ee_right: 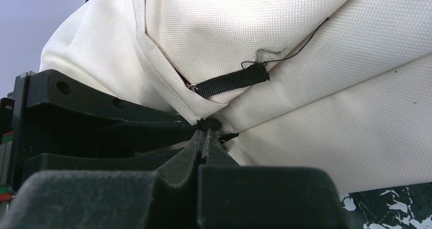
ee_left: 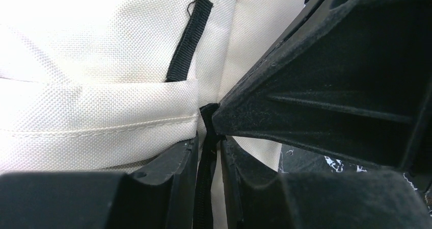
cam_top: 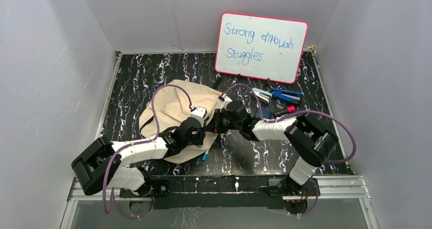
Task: Pack the student bag
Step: Zip the student bag at the center of the board.
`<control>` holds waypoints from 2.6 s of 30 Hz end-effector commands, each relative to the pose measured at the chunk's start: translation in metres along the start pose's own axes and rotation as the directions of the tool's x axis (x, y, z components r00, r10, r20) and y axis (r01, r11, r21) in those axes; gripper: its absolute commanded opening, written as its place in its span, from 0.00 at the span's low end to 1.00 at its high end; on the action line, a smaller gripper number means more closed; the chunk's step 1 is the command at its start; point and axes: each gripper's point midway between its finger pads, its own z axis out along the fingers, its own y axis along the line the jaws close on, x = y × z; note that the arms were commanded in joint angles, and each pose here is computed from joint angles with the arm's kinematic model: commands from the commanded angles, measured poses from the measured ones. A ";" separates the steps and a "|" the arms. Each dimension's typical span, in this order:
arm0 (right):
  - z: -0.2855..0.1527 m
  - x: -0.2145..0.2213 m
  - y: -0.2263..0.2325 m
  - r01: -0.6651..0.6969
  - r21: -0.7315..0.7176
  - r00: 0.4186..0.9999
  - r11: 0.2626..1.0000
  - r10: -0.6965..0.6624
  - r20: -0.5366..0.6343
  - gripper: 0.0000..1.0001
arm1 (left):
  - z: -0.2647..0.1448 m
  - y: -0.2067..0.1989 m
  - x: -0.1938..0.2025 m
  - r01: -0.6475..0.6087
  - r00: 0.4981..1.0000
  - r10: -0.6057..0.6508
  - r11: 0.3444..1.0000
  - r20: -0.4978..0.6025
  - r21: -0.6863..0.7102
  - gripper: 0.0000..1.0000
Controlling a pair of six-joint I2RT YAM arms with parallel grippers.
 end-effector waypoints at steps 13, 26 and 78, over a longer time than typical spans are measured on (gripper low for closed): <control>-0.004 -0.009 0.019 0.016 -0.064 0.999 0.998 -0.014 0.032 0.00 | -0.007 -0.006 -0.034 0.061 0.984 -0.067 0.997 0.163 0.041 0.23; -0.005 -0.009 0.017 0.013 -0.058 0.999 0.998 -0.011 0.034 0.03 | -0.005 0.003 -0.035 0.087 0.980 -0.084 0.996 0.183 -0.010 0.00; -0.037 -0.149 -0.076 -0.114 0.137 0.946 0.984 0.065 0.318 0.00 | -0.054 0.008 -0.063 0.006 0.994 0.000 0.999 0.111 -0.052 0.00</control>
